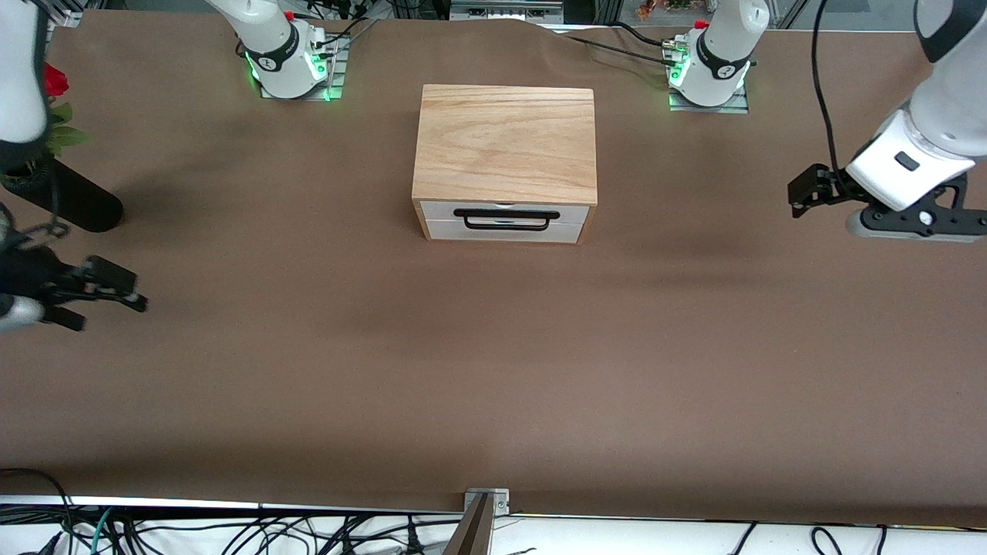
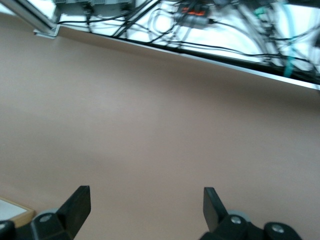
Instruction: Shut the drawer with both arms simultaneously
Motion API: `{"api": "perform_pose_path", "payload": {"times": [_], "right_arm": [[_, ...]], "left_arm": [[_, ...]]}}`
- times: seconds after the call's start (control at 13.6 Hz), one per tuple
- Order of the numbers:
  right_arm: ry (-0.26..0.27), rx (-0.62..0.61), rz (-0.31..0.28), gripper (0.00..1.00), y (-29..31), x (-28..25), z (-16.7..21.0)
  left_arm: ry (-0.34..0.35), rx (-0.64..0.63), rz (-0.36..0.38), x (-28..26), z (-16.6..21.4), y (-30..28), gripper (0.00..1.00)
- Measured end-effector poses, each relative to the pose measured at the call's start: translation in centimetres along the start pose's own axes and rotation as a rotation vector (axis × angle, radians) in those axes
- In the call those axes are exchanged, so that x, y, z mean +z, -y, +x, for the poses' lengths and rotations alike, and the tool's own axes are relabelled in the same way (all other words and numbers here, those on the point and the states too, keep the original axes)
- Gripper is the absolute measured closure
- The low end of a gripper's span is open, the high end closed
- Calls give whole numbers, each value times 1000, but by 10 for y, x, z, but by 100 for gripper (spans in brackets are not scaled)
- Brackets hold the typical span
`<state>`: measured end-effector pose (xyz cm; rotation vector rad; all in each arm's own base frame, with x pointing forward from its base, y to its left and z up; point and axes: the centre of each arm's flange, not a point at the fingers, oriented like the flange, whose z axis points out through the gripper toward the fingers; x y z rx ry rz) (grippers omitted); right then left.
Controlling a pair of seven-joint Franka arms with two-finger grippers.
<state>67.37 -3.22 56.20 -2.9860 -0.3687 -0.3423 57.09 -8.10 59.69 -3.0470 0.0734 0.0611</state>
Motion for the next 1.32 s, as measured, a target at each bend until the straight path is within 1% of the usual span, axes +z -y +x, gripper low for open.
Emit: {"api": "perform_pose_path", "payload": {"times": [0.15,0.22,0.29,0.44,0.66,0.81,0.95,1.18,1.32], "right_arm": [[18,-30,-103,0,-4,-24,-13],[27,-28,-124,0,1,-30,-16],[40,-1,-131,0,9,-32,-20],[69,58,-127,0,23,-33,-26],[112,110,-113,0,38,-33,-37],[136,198,-111,0,43,-33,-43],[149,272,-112,0,53,-31,-43],[153,291,-111,0,64,-28,-41],[157,293,-111,0,64,-26,-41]], "left_arm": [[-32,-16,-5,3,-7,-2,0],[-40,-21,-21,4,-9,-2,0],[-40,-28,-49,5,-11,-2,0],[-34,-48,-89,6,-12,3,0],[-32,-40,-95,8,-13,10,0],[-34,-20,-95,8,-13,13,0],[-32,-20,-95,8,-13,17,0],[-6,-9,-93,9,-17,17,0],[-1,-6,-92,9,-18,17,0]]}}
